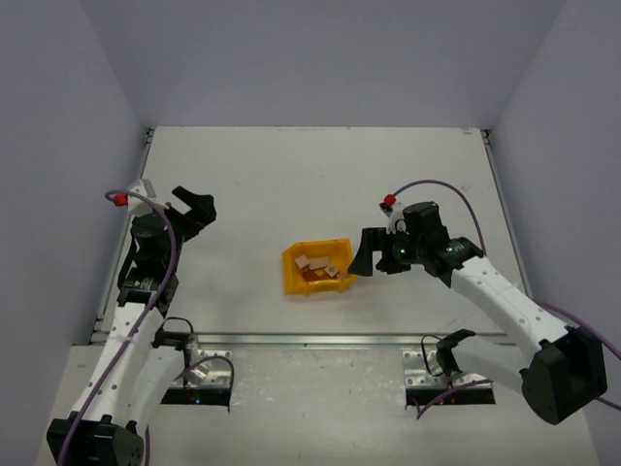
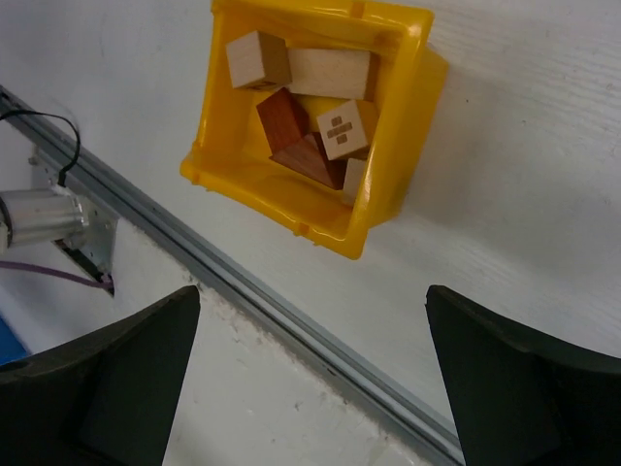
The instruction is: Build the wood block tower
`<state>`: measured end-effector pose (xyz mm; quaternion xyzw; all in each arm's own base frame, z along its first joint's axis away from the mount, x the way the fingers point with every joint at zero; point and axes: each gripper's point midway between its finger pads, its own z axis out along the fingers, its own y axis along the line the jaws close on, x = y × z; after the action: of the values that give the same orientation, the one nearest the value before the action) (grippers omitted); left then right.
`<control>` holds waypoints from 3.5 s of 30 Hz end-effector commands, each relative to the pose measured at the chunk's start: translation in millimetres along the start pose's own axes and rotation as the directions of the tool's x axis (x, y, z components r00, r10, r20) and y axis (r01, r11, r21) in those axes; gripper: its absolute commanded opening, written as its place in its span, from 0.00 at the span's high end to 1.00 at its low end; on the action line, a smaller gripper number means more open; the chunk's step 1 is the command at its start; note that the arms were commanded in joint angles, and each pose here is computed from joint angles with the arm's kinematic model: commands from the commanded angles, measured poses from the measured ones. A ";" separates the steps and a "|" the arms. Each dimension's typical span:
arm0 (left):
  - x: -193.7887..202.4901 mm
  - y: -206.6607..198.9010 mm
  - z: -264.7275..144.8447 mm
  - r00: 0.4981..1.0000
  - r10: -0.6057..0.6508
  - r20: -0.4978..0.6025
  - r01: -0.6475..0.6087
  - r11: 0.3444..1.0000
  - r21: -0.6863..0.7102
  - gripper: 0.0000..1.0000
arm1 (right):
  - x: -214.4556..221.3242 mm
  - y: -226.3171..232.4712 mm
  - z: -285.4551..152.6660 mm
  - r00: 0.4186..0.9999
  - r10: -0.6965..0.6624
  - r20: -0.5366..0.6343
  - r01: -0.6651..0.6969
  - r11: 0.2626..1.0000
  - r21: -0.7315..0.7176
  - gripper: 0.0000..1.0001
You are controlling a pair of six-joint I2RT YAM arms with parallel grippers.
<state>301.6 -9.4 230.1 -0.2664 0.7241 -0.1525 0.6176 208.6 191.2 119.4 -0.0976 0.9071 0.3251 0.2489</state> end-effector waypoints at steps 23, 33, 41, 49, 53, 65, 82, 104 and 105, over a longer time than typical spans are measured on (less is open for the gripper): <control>-0.4 10.1 2.0 1.000 -0.014 0.011 0.015 0.998 -0.055 0.00 | -44.1 -56.7 93.7 0.976 -0.212 -0.041 0.203 0.839 0.504 0.93; -6.3 19.5 -1.4 0.999 -0.019 0.042 0.023 0.994 -0.108 0.00 | -108.8 -51.8 58.2 0.900 -0.434 0.025 0.296 0.655 0.695 1.00; -8.6 24.4 -3.0 0.998 -0.022 0.056 0.029 0.990 -0.135 0.00 | -194.2 -19.5 18.6 0.703 -0.708 0.071 0.398 0.474 0.785 1.00; -8.3 28.3 -2.0 0.998 -0.022 0.058 0.031 0.987 -0.157 0.00 | -252.5 -7.3 15.4 0.561 -0.823 -0.090 0.457 0.218 0.862 1.00; -8.0 28.3 -2.3 0.998 -0.026 0.058 0.035 0.987 -0.155 0.00 | -266.2 2.7 19.1 0.547 -0.833 -0.077 0.453 0.218 0.865 1.00; -9.9 31.4 -3.9 0.997 -0.027 0.071 0.038 0.984 -0.171 0.00 | -282.1 45.6 23.0 0.245 -0.863 -0.442 0.375 -0.336 0.864 1.00; -10.8 32.5 -5.0 0.997 -0.024 0.074 0.037 0.984 -0.177 0.00 | -224.4 70.7 74.0 0.133 -0.858 -0.496 0.440 -0.397 0.805 1.00; -10.9 32.1 -4.7 0.997 -0.020 0.068 0.032 0.983 -0.179 0.00 | -228.3 112.9 58.5 0.076 -0.840 -0.536 0.314 -0.490 0.813 1.00; -10.5 31.6 -4.5 0.998 -0.020 0.065 0.031 0.984 -0.177 0.00 | -226.4 107.4 61.9 0.076 -0.828 -0.555 0.331 -0.504 0.798 1.00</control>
<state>289.0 21.4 207.6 -0.3336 0.7262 -0.0785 0.5959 393.1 334.2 218.1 -0.4838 0.4406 -0.5500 0.5190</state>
